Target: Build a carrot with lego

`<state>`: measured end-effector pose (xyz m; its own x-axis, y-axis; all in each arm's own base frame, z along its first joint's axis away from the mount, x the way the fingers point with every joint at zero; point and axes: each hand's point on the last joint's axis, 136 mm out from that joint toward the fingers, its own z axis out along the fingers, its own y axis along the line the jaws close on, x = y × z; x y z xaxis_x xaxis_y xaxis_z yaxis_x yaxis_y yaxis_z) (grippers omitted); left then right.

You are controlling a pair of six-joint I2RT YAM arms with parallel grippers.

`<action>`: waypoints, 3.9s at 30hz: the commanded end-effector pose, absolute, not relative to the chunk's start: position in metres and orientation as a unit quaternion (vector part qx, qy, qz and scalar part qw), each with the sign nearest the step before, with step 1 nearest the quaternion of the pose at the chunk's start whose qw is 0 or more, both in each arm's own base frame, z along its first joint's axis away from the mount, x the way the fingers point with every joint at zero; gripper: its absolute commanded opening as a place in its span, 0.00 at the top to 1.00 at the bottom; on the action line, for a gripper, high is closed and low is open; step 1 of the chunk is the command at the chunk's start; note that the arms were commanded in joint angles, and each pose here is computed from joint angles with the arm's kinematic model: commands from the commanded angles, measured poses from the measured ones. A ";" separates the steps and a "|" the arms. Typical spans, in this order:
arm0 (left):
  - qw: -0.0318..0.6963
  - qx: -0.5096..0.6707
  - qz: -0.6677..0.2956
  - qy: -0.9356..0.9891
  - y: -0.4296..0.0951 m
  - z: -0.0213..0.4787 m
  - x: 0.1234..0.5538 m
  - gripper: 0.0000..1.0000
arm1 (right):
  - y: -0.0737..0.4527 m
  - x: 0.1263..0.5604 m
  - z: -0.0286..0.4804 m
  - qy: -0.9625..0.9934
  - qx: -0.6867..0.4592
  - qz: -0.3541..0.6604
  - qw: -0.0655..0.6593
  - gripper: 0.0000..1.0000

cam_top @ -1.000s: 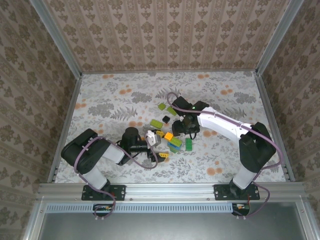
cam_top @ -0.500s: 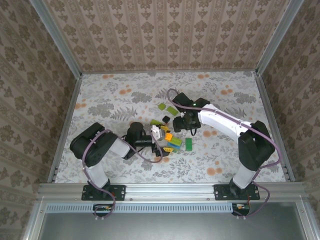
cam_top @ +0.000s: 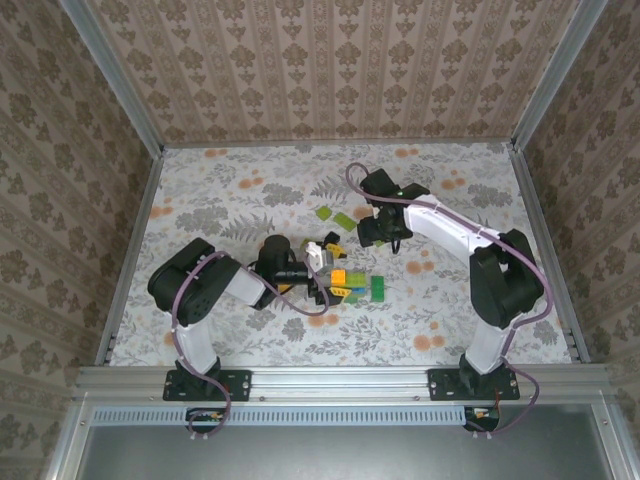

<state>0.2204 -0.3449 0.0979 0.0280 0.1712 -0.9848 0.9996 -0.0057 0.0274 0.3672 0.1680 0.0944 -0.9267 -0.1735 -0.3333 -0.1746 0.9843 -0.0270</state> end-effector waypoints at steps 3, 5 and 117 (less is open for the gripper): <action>0.461 0.550 -0.478 0.506 -0.345 0.107 0.211 0.00 | 0.165 0.376 0.085 0.982 -0.095 0.000 0.165 0.25; 0.460 0.550 -0.484 0.501 -0.346 0.110 0.209 0.00 | 0.159 0.377 0.080 0.983 -0.087 -0.001 0.162 0.24; 0.451 0.576 -0.444 0.517 -0.355 0.094 0.197 0.82 | 0.207 0.246 0.144 0.981 0.002 0.163 0.102 0.78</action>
